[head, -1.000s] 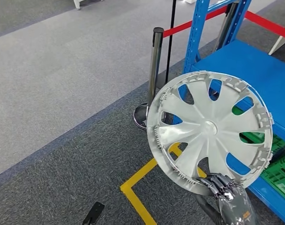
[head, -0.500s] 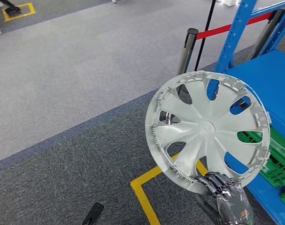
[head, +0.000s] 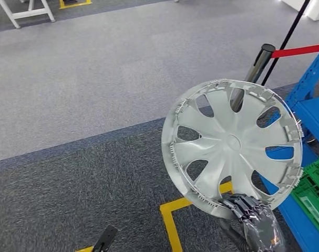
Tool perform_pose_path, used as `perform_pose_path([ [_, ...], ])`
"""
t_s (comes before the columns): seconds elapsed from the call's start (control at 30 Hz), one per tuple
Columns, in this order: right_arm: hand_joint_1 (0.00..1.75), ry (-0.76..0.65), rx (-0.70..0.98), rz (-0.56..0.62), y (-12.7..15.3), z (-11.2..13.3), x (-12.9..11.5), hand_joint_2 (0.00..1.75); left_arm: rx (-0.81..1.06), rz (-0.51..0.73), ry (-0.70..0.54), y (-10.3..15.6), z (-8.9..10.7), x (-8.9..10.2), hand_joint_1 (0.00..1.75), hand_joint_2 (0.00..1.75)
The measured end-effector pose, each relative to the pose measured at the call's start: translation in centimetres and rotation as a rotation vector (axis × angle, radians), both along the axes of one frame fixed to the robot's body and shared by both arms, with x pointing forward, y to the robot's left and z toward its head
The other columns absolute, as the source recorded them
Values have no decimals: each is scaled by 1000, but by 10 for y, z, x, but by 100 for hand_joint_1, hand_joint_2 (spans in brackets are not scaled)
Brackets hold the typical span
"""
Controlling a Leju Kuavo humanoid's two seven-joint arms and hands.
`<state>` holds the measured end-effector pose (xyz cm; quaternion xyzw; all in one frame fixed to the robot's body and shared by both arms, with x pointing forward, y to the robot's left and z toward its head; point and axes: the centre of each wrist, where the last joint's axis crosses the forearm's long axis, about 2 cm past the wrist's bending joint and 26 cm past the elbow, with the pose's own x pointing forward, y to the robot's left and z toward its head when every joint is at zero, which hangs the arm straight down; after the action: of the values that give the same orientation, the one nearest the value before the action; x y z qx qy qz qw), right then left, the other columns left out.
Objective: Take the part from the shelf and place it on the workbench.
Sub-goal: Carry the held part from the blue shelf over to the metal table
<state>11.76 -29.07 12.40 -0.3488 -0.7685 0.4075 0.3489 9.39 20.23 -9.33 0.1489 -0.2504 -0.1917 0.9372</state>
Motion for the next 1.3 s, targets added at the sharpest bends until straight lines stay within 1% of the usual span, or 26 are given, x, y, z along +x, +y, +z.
perform_pose_path([
  [0.1,175,0,0,2,0,0,0,175,3,0,6,1,-1,-2,0,175],
  [0.77,175,-1,-1,4,0,0,0,175,3,0,0,1,0,1,0,175],
  [1.13,175,1,-2,4,0,0,-1,175,8,-1,15,2,-1,-1,0,175],
  [1.3,175,-2,-5,10,0,0,-1,175,7,-3,10,1,0,2,0,175],
])
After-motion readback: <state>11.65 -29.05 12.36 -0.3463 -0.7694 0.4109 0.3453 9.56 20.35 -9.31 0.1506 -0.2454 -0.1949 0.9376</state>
